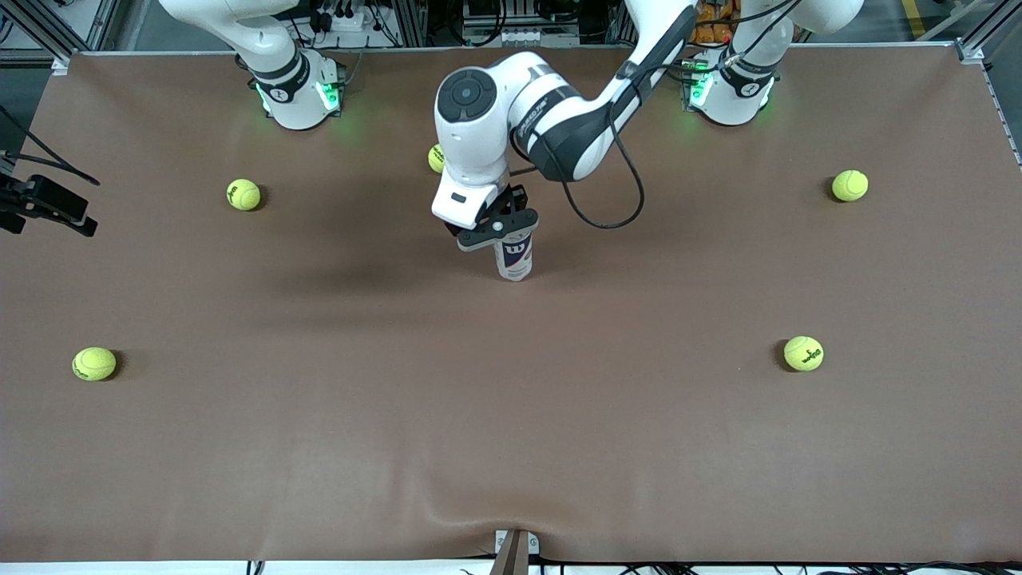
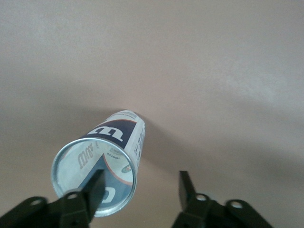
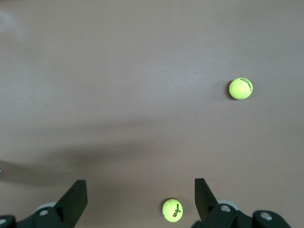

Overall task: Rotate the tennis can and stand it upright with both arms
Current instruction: 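Open the left gripper to release the can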

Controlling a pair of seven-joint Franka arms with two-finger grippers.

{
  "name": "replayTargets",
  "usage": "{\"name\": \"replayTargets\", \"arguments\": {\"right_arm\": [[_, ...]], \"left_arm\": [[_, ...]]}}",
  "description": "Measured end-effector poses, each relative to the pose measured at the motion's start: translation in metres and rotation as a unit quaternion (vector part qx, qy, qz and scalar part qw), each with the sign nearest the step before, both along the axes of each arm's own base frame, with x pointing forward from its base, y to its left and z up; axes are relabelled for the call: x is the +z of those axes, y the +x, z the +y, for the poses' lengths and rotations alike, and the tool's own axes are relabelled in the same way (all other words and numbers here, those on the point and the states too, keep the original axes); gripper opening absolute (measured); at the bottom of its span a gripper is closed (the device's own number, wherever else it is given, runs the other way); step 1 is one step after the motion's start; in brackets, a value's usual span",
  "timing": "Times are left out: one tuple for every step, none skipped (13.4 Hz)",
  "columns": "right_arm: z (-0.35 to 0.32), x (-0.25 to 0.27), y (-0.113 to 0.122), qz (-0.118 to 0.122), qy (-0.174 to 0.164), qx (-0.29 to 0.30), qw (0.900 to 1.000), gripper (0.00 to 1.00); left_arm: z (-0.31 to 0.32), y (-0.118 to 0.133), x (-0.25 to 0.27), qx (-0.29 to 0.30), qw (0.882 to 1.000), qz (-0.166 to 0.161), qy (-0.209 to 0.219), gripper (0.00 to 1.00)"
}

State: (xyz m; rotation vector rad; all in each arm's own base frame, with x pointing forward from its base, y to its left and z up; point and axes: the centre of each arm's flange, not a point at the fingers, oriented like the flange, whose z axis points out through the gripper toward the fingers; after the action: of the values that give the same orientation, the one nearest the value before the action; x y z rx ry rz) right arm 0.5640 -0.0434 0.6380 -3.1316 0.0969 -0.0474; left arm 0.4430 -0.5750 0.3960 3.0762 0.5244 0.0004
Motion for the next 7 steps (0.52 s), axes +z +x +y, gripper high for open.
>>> {"name": "replayTargets", "arguments": {"right_arm": [[0.0,0.0,0.0,0.0,0.0,0.0,1.0,1.0],[0.0,0.0,0.0,0.0,0.001,0.0,1.0,1.0],[0.0,0.0,0.0,0.0,0.001,0.0,1.0,1.0],[0.0,0.0,0.0,0.0,0.002,0.0,1.0,1.0],[0.001,0.0,0.0,0.0,0.002,0.0,1.0,1.0],[0.001,0.0,0.0,0.0,0.003,0.0,1.0,1.0],[0.001,0.0,0.0,0.0,0.003,0.0,1.0,1.0]], "left_arm": [[0.002,0.002,0.007,0.002,1.0,-0.005,-0.002,0.87],[0.007,0.006,0.014,0.004,1.0,-0.01,-0.003,0.98],[0.013,0.012,0.02,0.004,1.0,-0.015,-0.003,1.0],[0.021,0.019,0.027,-0.001,1.0,-0.019,0.0,1.0],[0.03,0.026,0.034,-0.009,1.0,-0.022,0.005,1.0],[0.039,0.032,0.041,-0.017,0.999,-0.025,0.009,1.0],[0.048,0.039,0.049,-0.025,0.999,-0.029,0.012,1.0]]}}
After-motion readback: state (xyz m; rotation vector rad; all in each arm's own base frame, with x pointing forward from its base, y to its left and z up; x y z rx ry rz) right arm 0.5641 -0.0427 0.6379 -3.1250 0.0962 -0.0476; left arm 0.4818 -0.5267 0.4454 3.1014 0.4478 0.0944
